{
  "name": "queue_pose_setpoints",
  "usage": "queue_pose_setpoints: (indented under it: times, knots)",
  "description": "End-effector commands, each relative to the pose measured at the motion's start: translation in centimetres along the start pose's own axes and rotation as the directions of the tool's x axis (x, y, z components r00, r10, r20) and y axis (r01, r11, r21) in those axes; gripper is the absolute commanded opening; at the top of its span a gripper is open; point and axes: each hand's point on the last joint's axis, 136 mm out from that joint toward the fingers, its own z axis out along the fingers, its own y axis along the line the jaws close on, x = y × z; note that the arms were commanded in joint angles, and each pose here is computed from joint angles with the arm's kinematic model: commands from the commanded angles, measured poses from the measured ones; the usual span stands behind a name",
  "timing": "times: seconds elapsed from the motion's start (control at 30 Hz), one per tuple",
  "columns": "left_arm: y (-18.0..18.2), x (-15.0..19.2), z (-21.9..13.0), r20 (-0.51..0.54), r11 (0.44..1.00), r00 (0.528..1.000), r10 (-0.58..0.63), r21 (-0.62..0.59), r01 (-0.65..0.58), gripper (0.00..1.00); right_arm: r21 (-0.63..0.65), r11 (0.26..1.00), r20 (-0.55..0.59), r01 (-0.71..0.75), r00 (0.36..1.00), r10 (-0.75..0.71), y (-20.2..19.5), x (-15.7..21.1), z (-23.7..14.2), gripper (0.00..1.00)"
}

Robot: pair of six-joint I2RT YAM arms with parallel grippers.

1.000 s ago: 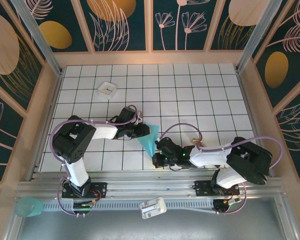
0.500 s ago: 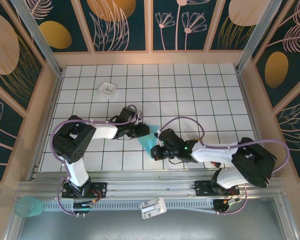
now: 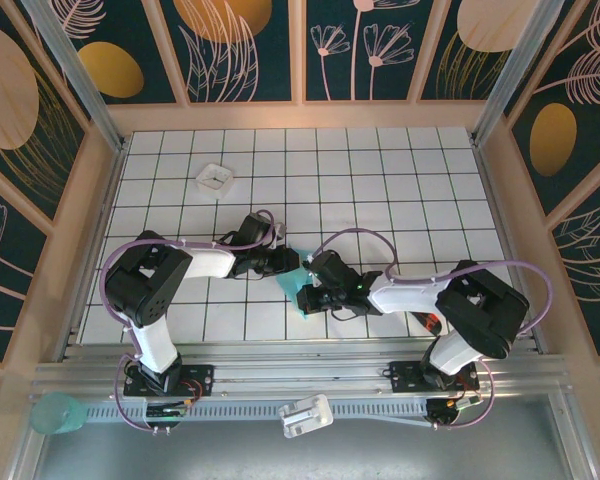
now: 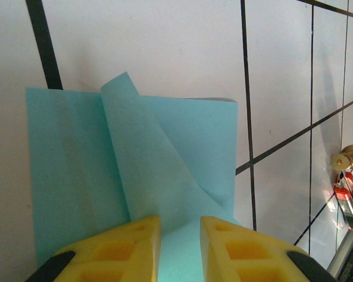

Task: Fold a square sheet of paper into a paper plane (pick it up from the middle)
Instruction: Fourth fold the wing at the center of the table.

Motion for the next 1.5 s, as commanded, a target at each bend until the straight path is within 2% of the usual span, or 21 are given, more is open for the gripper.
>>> queue_pose_setpoints:
  times: [0.0, 0.63, 1.03, 1.33, 1.47]
  knots:
    - [4.1, 1.8, 0.8, -0.044, 0.989, 0.998, -0.037, -0.144, 0.030, 0.26, 0.000, 1.000, -0.012, 0.002, 1.000, -0.002, -0.6, 0.5, 0.4, 0.00]
    - [4.2, 1.8, 0.8, -0.046, 0.989, 0.998, -0.038, -0.146, 0.031, 0.26, 0.043, 0.999, -0.039, -0.029, 0.999, 0.031, -2.4, 2.0, 0.8, 0.00]
    - [4.2, 1.8, 0.8, -0.045, 0.989, 0.998, -0.037, -0.146, 0.030, 0.26, 0.137, 0.989, -0.145, -0.046, 0.987, 0.066, -4.1, 6.1, 0.6, 0.00]
    - [4.2, 1.7, 0.8, -0.043, 0.988, 0.998, -0.036, -0.149, 0.029, 0.26, 0.068, 0.998, -0.156, -0.011, 0.987, 0.021, -2.3, 7.5, -0.4, 0.00]
    - [4.3, 1.7, 0.7, -0.042, 0.988, 0.999, -0.034, -0.152, 0.027, 0.26, 0.047, 0.999, -0.141, 0.021, 0.990, -0.014, -1.8, 7.0, -1.1, 0.00]
